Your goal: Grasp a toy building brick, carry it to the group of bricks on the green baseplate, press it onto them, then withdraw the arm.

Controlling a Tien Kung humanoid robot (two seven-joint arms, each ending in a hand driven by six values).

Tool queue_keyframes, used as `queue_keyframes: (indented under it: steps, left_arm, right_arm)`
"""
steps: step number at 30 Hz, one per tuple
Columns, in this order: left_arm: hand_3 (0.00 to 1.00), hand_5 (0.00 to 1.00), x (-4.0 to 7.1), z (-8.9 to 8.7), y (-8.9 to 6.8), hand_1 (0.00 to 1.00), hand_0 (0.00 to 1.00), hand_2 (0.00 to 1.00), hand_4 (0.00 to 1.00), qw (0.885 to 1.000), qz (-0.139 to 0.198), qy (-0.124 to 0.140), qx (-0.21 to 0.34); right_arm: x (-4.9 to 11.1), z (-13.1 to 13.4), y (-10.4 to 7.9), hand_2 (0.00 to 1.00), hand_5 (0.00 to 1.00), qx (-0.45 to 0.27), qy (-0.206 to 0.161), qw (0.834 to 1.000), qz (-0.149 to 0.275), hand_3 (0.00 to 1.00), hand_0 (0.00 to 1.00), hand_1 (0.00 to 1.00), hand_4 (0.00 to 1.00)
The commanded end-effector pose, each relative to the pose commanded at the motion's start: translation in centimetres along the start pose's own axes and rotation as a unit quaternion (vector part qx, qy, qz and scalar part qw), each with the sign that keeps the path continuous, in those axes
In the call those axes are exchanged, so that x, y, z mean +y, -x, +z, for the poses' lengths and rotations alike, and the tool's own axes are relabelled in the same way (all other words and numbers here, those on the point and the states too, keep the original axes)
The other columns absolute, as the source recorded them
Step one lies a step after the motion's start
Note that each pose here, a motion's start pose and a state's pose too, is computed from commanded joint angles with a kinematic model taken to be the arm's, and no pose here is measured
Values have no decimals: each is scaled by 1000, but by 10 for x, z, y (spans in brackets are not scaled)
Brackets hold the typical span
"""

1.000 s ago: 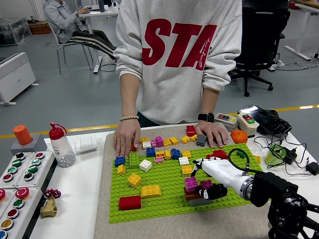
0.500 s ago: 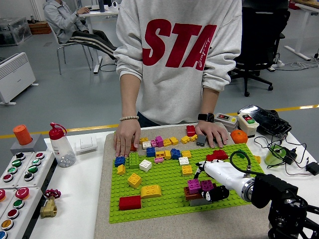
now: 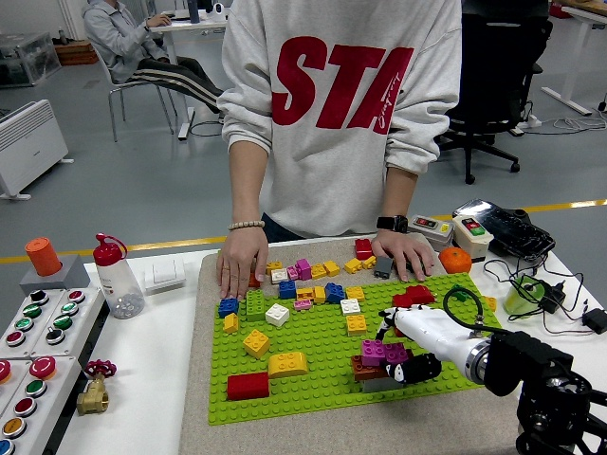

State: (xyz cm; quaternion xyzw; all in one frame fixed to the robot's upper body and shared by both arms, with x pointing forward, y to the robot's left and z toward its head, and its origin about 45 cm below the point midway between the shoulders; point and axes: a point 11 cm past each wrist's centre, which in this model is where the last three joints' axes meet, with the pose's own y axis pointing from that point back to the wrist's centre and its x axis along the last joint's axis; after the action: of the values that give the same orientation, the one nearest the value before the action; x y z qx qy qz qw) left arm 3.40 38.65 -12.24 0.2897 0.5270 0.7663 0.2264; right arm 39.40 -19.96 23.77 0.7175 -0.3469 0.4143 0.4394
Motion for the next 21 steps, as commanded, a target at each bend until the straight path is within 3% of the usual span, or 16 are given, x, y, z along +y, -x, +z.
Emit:
queue_keyframes:
  steps: [21]
  left_arm:
    - [701, 998, 0, -2, -2, 726, 719, 812, 492, 1000, 3, -3, -2]
  right_arm:
    - [2, 0, 3, 948, 222, 4, -9, 1000, -3, 561, 998, 916, 539]
